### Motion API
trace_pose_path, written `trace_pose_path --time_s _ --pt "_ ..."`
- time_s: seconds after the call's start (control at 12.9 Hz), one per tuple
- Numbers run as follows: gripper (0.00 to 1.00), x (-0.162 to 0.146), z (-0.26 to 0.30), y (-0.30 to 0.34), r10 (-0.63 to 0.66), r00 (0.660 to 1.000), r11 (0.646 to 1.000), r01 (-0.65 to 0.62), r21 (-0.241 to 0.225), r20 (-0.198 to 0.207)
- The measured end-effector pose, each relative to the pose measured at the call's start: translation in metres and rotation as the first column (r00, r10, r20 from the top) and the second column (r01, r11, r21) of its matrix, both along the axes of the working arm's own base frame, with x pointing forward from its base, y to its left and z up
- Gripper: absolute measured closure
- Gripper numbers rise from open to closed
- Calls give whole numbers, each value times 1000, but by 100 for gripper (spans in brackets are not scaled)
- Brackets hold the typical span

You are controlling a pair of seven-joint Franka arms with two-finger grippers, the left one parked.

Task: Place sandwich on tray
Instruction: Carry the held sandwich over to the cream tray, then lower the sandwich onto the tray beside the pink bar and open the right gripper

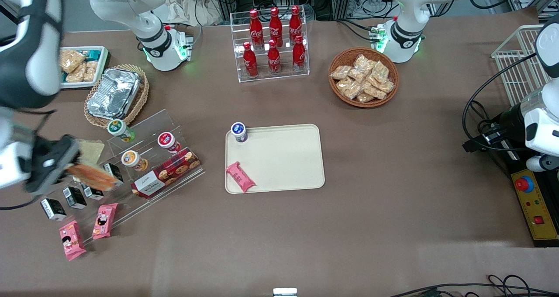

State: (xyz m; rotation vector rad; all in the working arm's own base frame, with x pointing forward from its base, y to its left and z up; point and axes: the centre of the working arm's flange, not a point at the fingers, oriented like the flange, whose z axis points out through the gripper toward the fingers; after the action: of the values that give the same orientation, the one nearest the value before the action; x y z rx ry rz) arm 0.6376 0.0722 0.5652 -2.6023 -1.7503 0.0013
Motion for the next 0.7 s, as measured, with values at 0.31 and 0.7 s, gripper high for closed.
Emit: trace_pose_path --time_s 0.31,0.7 --pt "81 -29 -22 159 93 996 996 -93 -3 -14" --pt "81 -45 -112 310 247 963 969 -247 -16 105"
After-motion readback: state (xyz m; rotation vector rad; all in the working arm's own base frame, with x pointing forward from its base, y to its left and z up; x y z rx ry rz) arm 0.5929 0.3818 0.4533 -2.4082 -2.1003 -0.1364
